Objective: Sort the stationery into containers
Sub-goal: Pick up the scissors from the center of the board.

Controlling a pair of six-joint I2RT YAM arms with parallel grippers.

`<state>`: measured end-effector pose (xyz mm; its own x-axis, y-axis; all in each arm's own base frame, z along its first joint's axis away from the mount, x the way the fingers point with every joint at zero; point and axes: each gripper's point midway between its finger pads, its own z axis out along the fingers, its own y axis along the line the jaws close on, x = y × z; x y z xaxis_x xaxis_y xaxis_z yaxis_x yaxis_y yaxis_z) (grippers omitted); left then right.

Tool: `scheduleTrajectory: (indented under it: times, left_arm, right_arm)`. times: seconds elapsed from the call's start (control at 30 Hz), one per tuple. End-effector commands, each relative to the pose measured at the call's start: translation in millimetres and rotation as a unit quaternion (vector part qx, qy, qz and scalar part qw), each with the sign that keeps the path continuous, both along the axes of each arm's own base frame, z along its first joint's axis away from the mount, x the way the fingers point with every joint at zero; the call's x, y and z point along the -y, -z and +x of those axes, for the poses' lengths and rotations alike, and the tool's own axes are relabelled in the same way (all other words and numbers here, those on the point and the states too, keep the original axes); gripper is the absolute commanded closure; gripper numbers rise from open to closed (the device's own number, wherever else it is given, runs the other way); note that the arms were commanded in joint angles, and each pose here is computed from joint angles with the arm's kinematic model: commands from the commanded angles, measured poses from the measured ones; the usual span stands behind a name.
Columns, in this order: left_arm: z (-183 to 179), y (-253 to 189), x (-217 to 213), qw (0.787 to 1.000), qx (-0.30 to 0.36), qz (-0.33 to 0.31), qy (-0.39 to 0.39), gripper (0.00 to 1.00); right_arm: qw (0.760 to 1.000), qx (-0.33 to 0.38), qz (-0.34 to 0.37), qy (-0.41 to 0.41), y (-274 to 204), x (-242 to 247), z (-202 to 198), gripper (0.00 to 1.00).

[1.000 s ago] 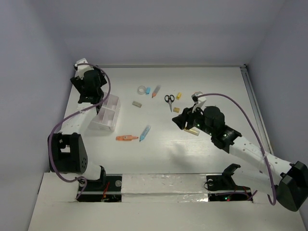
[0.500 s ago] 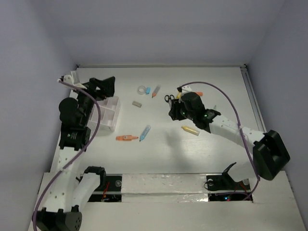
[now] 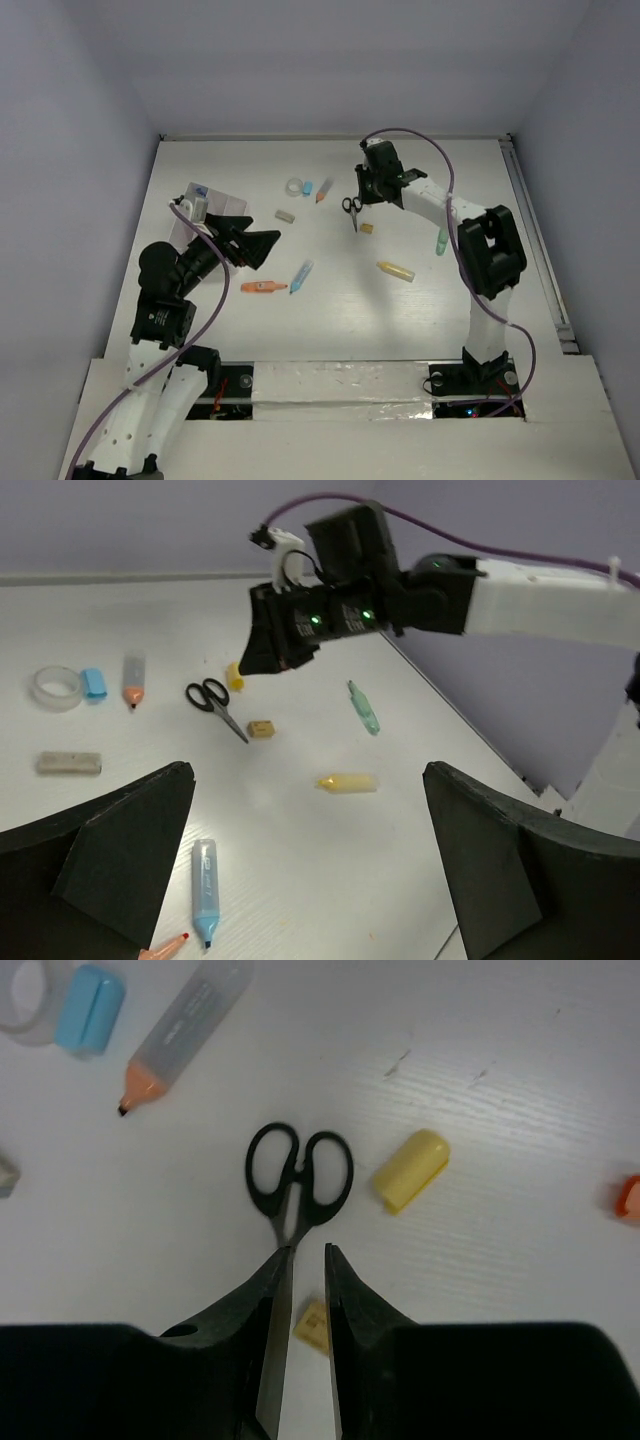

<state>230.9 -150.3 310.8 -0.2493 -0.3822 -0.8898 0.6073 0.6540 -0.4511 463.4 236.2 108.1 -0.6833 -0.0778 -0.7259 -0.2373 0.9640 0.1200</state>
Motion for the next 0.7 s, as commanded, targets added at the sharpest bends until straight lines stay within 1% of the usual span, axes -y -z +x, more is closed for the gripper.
scheduleTrajectory:
  times: [0.0,0.07,0.17,0.2,0.23,0.3,0.67]
  left_arm:
    - [-6.1,-13.4,5.5,0.999,0.038,0.025,0.010,0.01]
    - [-7.1,-12.4,8.8,0.999,0.033,0.029,0.009,0.01]
    - [-8.1,-8.6,11.2,0.999,0.026,0.032,0.012,0.01]
    - [-9.3,-9.3,11.8,0.999,0.029,0.035,0.010,0.01]
    - [-10.2,-9.1,11.6,0.999,0.027,0.038,0.008,0.01]
    - [-7.2,-9.6,7.2,0.999,0.026,0.040,-0.008,0.01]
    - [-7.1,-8.5,8.7,0.999,0.025,0.041,-0.007,0.03]
  right_arm:
    - [0.998,-0.013,-0.030,-0.045,-1.8,3.6,17.3,0.74]
    - [0.998,-0.009,-0.029,-0.053,-8.2,1.0,29.2,0.74]
    - [0.996,-0.032,-0.052,-0.064,12.2,3.5,37.5,0.74]
    - [0.996,-0.024,-0.055,-0.068,7.1,1.6,44.4,0.74]
    - [0.995,-0.036,-0.061,-0.071,19.9,1.3,45.0,0.74]
    - [0.994,-0.037,-0.063,-0.077,21.1,-1.2,48.7,0.74]
    - [0.992,-0.066,-0.083,-0.075,55.4,0.8,52.9,0.76]
